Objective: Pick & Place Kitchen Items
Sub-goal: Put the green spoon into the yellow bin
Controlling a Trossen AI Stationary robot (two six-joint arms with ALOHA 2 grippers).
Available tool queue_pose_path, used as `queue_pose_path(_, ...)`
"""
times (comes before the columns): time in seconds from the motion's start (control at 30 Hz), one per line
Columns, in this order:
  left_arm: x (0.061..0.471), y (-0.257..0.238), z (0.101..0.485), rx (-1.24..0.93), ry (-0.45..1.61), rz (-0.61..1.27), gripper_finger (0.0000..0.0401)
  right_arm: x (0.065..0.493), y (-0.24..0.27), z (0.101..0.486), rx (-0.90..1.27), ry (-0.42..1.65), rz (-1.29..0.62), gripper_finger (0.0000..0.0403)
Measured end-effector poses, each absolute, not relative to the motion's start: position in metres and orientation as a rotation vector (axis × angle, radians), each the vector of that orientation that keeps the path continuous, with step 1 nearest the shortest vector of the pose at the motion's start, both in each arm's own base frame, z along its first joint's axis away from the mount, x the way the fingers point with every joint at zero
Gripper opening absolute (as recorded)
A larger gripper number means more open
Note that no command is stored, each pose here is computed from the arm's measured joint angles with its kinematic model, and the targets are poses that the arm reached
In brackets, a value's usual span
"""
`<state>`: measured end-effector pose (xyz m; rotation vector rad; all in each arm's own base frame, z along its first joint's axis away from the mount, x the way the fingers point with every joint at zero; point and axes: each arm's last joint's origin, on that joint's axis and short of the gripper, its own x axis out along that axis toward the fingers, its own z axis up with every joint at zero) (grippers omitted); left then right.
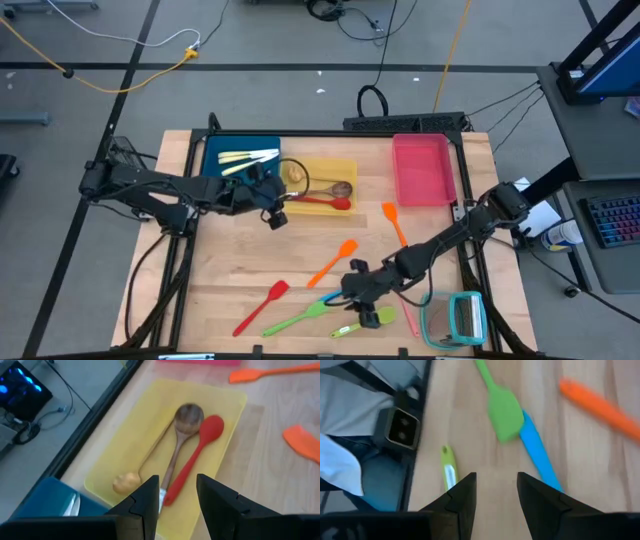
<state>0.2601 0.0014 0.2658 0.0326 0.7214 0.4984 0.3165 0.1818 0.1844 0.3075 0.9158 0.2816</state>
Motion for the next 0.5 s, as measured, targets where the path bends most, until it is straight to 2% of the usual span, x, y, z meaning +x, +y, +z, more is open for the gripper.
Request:
queue_pose_path(0.27, 0.261, 0.008, 0.267, 0.126, 0.739, 0.482, 0.0136, 0.292, 0.198, 0.174, 0.521, 1.179, 0.199, 0.0128)
queue_pose_path(0.5, 0.261, 0.023, 0.268, 0.151, 0.737, 0.517, 0.0136, 0.286, 0.218, 0.174, 0.556, 1.074, 0.142, 0.0112)
